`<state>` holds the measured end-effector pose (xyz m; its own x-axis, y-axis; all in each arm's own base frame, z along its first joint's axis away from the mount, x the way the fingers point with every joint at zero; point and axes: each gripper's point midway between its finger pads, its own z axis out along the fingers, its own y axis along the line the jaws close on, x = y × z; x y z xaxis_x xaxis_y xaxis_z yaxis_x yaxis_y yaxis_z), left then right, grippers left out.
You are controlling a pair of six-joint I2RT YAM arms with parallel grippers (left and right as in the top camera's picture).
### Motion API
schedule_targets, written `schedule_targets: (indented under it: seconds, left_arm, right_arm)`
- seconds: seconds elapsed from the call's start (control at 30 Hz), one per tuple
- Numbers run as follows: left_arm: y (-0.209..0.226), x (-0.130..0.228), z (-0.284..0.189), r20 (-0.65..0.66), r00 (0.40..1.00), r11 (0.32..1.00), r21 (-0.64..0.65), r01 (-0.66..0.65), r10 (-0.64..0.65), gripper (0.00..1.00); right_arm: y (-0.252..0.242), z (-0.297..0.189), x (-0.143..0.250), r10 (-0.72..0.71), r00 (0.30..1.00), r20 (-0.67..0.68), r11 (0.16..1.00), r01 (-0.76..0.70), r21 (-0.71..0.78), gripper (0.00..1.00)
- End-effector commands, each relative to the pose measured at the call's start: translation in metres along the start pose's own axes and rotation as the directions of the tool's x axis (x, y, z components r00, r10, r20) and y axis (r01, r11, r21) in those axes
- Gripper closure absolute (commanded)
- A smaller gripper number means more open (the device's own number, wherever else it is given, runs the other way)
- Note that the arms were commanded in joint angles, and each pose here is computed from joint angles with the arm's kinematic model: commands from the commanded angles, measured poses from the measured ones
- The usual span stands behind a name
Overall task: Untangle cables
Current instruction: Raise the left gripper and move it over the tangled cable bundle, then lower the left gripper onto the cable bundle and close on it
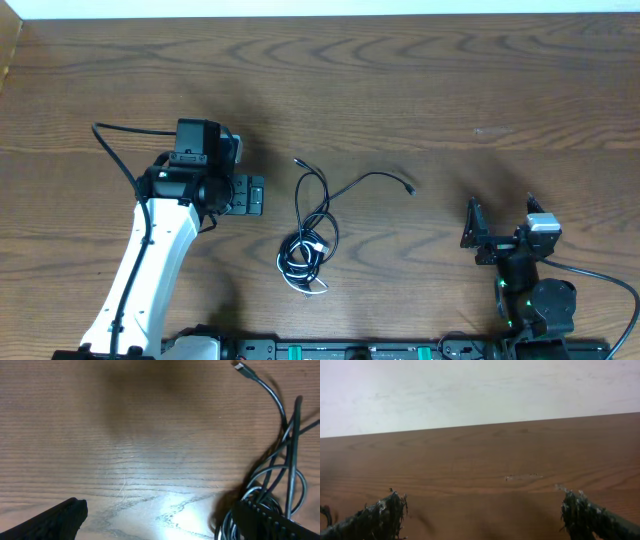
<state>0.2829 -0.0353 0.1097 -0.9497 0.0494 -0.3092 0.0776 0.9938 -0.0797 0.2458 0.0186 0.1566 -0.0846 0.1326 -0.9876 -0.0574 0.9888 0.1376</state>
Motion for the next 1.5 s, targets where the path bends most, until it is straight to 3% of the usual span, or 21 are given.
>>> schedule_targets:
  seconds: [0.0, 0.47, 0.7, 1.1, 1.47]
  left_arm:
    - [-0.014, -0.007, -0.005, 0.02, 0.999, 0.996, 0.081, -0.042, 0.04, 0.02]
    - [-0.042, 0.003, -0.002, -0.002, 0.991, 0.983, 0.12, -0.136, 0.137, 0.02]
    - [-0.051, 0.031, 0.006, -0.096, 0.98, 0.978, 0.135, -0.161, 0.175, 0.02]
    - [-0.048, 0.053, 0.003, -0.206, 0.978, 0.994, 0.107, -0.004, 0.026, 0.0]
    - [-0.041, 0.095, 0.024, -0.318, 0.948, 0.996, 0.09, 0.017, 0.013, 0.09]
  right_arm:
    - [-0.001, 0.0, 0.0, -0.015, 1.0, 0.003, 1.0, 0.015, 0.007, 0.01]
    - [-0.001, 0.0, 0.0, -0.015, 1.0, 0.003, 1.0, 0.015, 0.007, 0.01]
    - [-0.001, 0.0, 0.0, -0.015, 1.0, 0.003, 1.0, 0.015, 0.007, 0.01]
    - [-0.001, 0.0, 0.0, -0.015, 1.0, 0.003, 1.0, 0.015, 0.007, 0.01]
    - [-0.001, 0.0, 0.0, -0.015, 1.0, 0.003, 1.0, 0.015, 0.007, 0.01]
